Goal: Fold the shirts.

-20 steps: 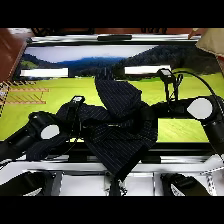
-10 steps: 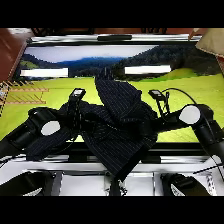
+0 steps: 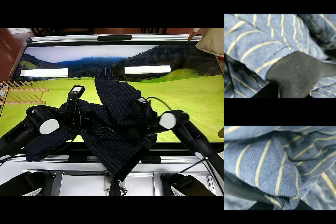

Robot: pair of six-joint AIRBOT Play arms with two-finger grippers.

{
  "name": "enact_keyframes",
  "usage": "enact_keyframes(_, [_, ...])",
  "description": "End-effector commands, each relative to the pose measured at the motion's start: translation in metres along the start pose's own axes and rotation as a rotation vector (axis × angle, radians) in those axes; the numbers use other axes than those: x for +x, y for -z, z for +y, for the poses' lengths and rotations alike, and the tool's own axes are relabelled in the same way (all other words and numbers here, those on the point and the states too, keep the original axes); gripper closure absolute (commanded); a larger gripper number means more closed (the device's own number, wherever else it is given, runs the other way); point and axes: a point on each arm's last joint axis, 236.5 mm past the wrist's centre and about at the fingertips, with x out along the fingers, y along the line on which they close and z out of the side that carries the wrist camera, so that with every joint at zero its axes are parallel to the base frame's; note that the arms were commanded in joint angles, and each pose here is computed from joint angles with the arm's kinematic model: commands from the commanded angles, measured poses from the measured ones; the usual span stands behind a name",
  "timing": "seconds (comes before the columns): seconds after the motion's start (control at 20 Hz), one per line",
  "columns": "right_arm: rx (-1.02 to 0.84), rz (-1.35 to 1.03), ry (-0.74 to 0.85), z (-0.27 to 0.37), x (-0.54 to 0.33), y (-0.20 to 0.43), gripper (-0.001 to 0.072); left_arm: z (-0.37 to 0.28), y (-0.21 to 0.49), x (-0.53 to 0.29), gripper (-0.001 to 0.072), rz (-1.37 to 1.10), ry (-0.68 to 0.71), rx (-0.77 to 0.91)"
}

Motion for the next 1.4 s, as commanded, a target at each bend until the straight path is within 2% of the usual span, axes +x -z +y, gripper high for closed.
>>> enact_keyframes(0.0, [-0.060, -0.056, 0.141, -0.018, -0.006, -0.028, 0.0598, 0.004, -0.025, -0.015, 0.0650, -0.061, 0.003, 0.021])
enact_keyframes(0.05, [-0.121, -0.147, 0.189, -0.021, -0.036, -0.056, 0.0599, 0.005, -0.050, -0.033, 0.0650, -0.128, 0.007, 0.051])
enact_keyframes(0.15, [-0.197, -0.473, 0.307, -0.020, -0.140, -0.131, 0.0598, 0.004, -0.121, -0.094, 0.0650, -0.358, 0.025, 0.087])
enact_keyframes(0.3, [-0.245, -1.112, 0.332, 0.025, -0.356, -0.203, 0.0598, -0.029, -0.225, -0.252, 0.0650, -0.867, 0.151, 0.073])
enact_keyframes(0.45, [-0.347, -1.550, 0.237, 0.099, -0.515, -0.186, 0.0598, -0.097, -0.243, -0.443, 0.0650, -1.369, 0.397, 0.156])
enact_keyframes(0.5, [-0.399, -1.637, 0.223, 0.119, -0.546, -0.173, 0.0598, -0.116, -0.229, -0.488, 0.0650, -1.469, 0.443, 0.217])
enact_keyframes(0.6, [-0.487, -1.724, 0.233, 0.143, -0.582, -0.150, 0.0599, -0.140, -0.203, -0.529, 0.0650, -1.520, 0.470, 0.326])
enact_keyframes(0.7, [-0.486, -1.648, 0.232, 0.142, -0.570, -0.145, 0.0598, -0.141, -0.191, -0.512, 0.0651, -1.415, 0.427, 0.378])
enact_keyframes(0.75, [-0.476, -1.523, 0.250, 0.132, -0.542, -0.147, 0.0599, -0.132, -0.190, -0.481, 0.0652, -1.299, 0.359, 0.388])
enact_keyframes(0.9, [-0.347, -0.977, 0.375, 0.062, -0.422, -0.138, 0.0598, -0.057, -0.176, -0.349, 0.0653, -0.832, 0.065, 0.263])
enact_keyframes(1.0, [-0.244, -0.561, 0.348, 0.031, -0.323, -0.110, 0.0598, 0.009, -0.134, -0.252, 0.0652, -0.456, -0.144, 0.168])
enact_keyframes(1.05, [-0.234, -0.388, 0.269, 0.035, -0.274, -0.096, 0.0598, 0.029, -0.109, -0.212, 0.0651, -0.302, -0.191, 0.143])
enact_keyframes(1.15, [-0.246, -0.234, 0.087, 0.060, -0.200, -0.087, 0.0599, 0.047, -0.062, -0.140, 0.0651, -0.066, -0.209, 0.125])
enact_keyframes(1.25, [-0.260, -0.137, 0.071, 0.061, -0.144, -0.076, 0.0599, 0.060, -0.025, -0.092, 0.0651, 0.074, -0.216, 0.112])
enact_keyframes(1.35, [-0.262, -0.023, 0.078, 0.056, -0.106, -0.056, 0.0599, 0.073, -0.012, -0.064, 0.0650, 0.104, -0.228, 0.103])
